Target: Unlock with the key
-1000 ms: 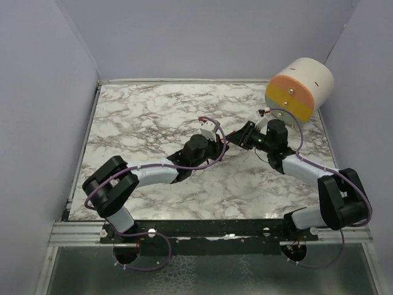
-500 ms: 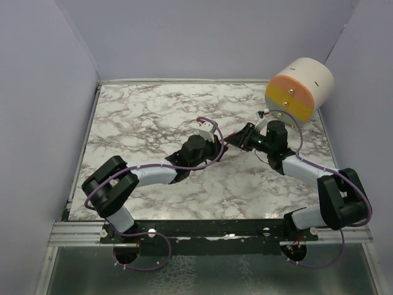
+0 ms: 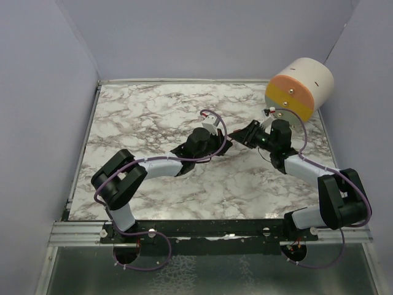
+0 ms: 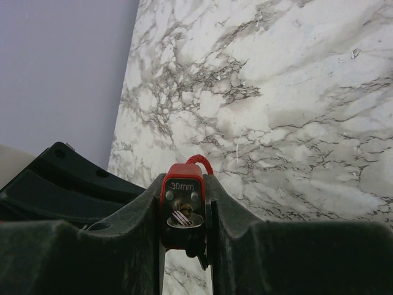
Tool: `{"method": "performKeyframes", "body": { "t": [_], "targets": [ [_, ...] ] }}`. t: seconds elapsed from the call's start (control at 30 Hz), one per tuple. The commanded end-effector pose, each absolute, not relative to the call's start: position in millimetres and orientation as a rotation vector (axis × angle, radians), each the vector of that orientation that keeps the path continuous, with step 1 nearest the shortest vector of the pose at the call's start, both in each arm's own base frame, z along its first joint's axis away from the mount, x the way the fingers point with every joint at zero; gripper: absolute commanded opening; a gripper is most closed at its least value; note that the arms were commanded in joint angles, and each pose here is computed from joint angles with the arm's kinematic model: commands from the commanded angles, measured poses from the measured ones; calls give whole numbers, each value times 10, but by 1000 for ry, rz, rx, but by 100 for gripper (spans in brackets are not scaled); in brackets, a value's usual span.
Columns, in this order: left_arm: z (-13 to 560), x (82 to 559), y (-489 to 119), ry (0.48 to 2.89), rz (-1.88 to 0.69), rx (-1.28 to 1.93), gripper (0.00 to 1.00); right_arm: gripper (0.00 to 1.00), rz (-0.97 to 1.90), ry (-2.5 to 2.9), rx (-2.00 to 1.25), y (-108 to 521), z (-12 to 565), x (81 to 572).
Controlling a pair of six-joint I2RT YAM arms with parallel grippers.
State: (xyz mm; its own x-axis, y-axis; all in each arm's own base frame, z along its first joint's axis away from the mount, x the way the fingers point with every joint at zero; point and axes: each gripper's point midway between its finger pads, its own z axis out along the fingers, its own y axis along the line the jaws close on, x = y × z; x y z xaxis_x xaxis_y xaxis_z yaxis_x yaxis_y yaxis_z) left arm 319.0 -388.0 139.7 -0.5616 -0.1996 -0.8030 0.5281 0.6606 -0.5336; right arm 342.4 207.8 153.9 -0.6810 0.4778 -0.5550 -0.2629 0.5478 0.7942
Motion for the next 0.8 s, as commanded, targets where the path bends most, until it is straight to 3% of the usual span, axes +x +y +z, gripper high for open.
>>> {"method": "performKeyframes", "body": {
  "t": [0.0, 0.47, 0.63, 0.77],
  "targets": [
    [1290, 3595, -3498, 1967, -814, 88, 0, 1, 1193, 1957, 131, 2051, 1645, 3395],
    [1293, 3354, -3504, 1958, -826, 188, 0, 1, 1167, 1912, 240, 1962, 1692, 3457],
    [1212, 3228, -3632, 1964, -825, 266, 0, 8, 1193, 1907, 236, 1997, 1725, 3477],
    [1210, 3178, -3691, 1962, -828, 290, 0, 22, 1198, 1897, 238, 1998, 1756, 3487]
  ]
}}
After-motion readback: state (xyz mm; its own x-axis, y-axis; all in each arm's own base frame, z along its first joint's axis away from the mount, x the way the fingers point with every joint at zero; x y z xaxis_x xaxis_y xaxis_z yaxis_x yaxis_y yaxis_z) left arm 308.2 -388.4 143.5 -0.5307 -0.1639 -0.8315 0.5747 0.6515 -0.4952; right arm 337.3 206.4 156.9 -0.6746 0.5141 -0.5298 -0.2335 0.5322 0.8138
